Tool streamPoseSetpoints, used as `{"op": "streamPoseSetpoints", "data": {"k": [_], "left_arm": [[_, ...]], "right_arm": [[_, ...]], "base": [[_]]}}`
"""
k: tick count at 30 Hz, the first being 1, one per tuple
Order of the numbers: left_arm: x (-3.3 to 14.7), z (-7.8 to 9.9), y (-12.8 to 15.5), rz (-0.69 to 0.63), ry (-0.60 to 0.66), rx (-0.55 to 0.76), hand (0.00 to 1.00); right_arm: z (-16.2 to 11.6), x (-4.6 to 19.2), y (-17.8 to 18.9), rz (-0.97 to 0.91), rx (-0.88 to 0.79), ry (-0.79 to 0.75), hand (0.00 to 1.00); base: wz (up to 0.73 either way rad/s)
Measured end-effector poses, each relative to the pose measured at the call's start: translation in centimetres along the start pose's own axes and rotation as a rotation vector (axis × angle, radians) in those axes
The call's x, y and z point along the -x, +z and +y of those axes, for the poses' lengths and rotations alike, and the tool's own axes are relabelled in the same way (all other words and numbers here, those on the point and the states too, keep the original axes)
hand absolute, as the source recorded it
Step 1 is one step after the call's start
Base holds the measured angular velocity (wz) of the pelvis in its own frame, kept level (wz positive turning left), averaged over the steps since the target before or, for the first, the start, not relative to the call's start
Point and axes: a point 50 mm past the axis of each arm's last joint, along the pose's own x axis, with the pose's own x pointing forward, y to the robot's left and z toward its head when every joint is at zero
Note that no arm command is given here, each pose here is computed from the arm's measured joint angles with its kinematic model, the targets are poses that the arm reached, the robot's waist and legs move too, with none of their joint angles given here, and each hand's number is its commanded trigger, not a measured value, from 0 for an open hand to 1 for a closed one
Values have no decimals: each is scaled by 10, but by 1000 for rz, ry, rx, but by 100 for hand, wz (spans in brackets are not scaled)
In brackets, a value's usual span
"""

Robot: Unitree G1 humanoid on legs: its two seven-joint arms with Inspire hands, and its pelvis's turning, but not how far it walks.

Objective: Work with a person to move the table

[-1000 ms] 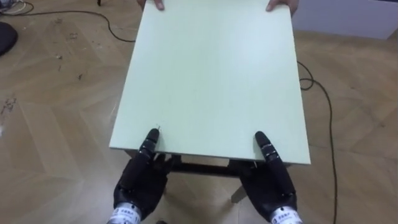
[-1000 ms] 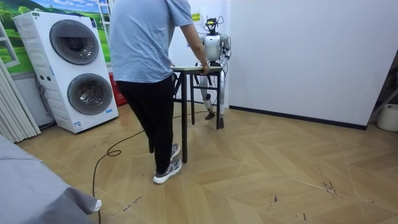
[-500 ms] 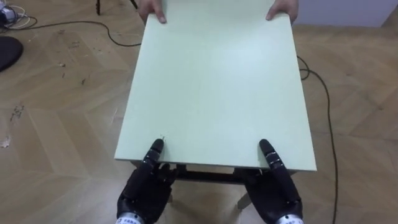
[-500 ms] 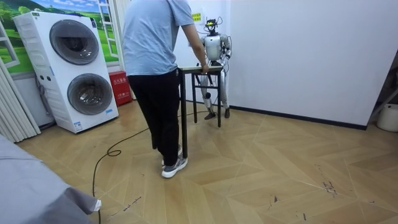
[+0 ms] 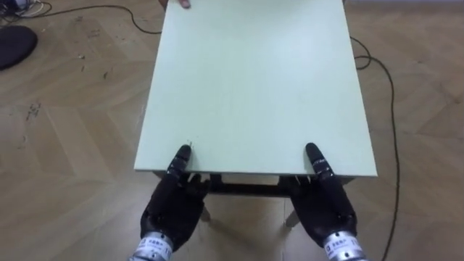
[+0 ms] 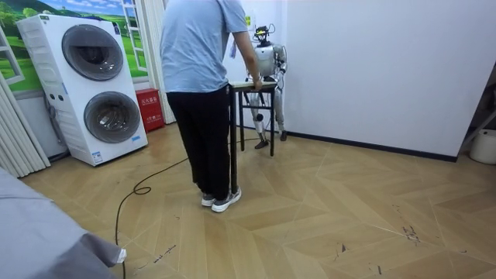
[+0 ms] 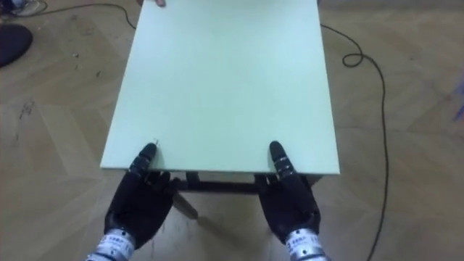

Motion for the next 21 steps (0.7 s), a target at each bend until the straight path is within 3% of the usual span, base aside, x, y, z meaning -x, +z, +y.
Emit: {"op": "streamPoseSetpoints", "data": {"k": [3, 10, 16, 21], "left_arm": [[-5, -2, 1, -11, -3, 1, 100], [3, 15, -12, 24, 71, 17, 100], [3, 16, -17, 54, 78, 6, 100], [6, 18, -15, 47, 80, 4, 100]], "right_arm": [[2, -4, 1, 2, 2, 11, 100], [-15, 9, -2, 46, -11, -71, 100], [-24, 20, 3, 39, -17, -107, 100], [-24, 20, -4, 50, -40, -114, 100]], "base": [[7], [4], [43], [-9]]}}
